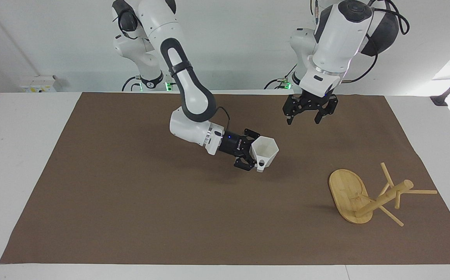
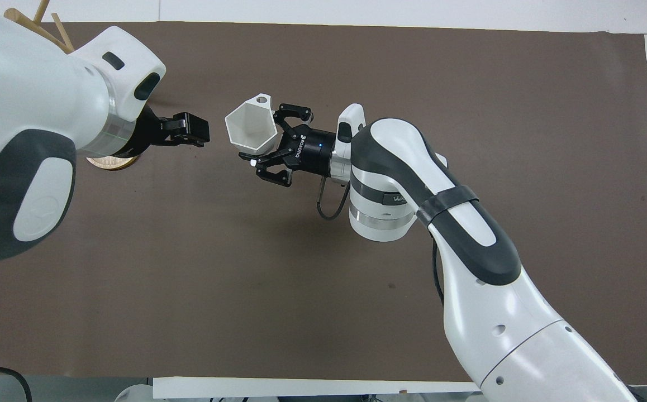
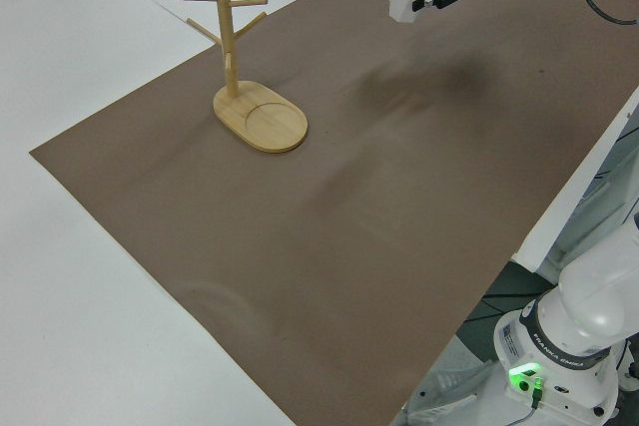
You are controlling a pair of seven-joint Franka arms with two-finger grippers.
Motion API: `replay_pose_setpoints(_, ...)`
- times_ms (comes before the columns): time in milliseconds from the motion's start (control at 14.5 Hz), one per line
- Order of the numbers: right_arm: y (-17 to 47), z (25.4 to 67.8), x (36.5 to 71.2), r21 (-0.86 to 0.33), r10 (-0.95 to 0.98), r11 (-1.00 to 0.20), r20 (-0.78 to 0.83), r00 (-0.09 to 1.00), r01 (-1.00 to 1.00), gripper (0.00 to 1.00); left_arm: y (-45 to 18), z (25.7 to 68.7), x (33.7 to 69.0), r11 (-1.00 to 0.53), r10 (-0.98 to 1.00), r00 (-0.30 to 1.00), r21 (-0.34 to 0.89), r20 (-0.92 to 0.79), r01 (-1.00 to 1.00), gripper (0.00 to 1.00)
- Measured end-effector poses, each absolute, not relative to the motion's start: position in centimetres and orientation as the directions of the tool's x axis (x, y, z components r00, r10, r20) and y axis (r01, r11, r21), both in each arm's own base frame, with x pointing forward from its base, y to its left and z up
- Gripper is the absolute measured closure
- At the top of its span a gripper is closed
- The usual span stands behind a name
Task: Hang cup on rack
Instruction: 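Bring the mug to the left gripper while the left gripper reaches it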
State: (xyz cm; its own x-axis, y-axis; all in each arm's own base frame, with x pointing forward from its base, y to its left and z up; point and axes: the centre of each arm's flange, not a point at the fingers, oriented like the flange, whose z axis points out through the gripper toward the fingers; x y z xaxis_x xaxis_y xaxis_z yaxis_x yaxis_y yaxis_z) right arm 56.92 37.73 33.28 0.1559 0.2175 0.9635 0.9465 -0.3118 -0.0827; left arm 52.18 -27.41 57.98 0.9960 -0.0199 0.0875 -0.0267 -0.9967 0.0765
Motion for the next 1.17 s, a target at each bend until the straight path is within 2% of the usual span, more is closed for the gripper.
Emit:
replay_pose_setpoints(413, 39.7, 35.4, 55.1, -0.058, 0.254, -0.342, 0.955, 0.152, 0.938, 0.22, -30.0, 53.2, 54.1, -0.998, -0.005, 0.997, 0.064, 0.076, -0.009, 0.00)
replay_pose_setpoints(550, 39.6, 35.6, 55.2, -0.057, 0.253, -0.344, 0.956, 0.151, 0.937, 0.22, -30.8, 52.0, 54.2, -0.998, -0.008, 0.998, 0.055, 0.062, -0.012, 0.04)
replay_pose_setpoints(826, 39.5, 35.5, 55.2, -0.058, 0.254, -0.345, 0.955, 0.152, 0.937, 0.22, -31.6, 51.1, 54.1, -0.999, 0.001, 0.999, 0.050, 0.052, -0.002, 0.47)
replay_pose_setpoints(1032, 39.5, 35.5, 55.2, -0.058, 0.254, -0.345, 0.955, 0.152, 0.937, 0.22, -31.5, 51.2, 54.2, -0.999, 0.009, 0.998, 0.054, 0.057, 0.006, 0.85)
replay_pose_setpoints(1101, 39.6, 35.6, 55.1, -0.063, 0.251, -0.350, 0.955, 0.159, 0.934, 0.22, -31.6, 51.3, 54.2, -0.998, 0.037, 0.998, 0.061, 0.057, 0.034, 0.95)
replay_pose_setpoints(1170, 39.6, 35.6, 55.1, -0.062, 0.254, -0.354, 0.954, 0.160, 0.933, 0.22, -31.6, 51.3, 54.3, -0.996, 0.064, 0.996, 0.063, 0.055, 0.060, 0.95)
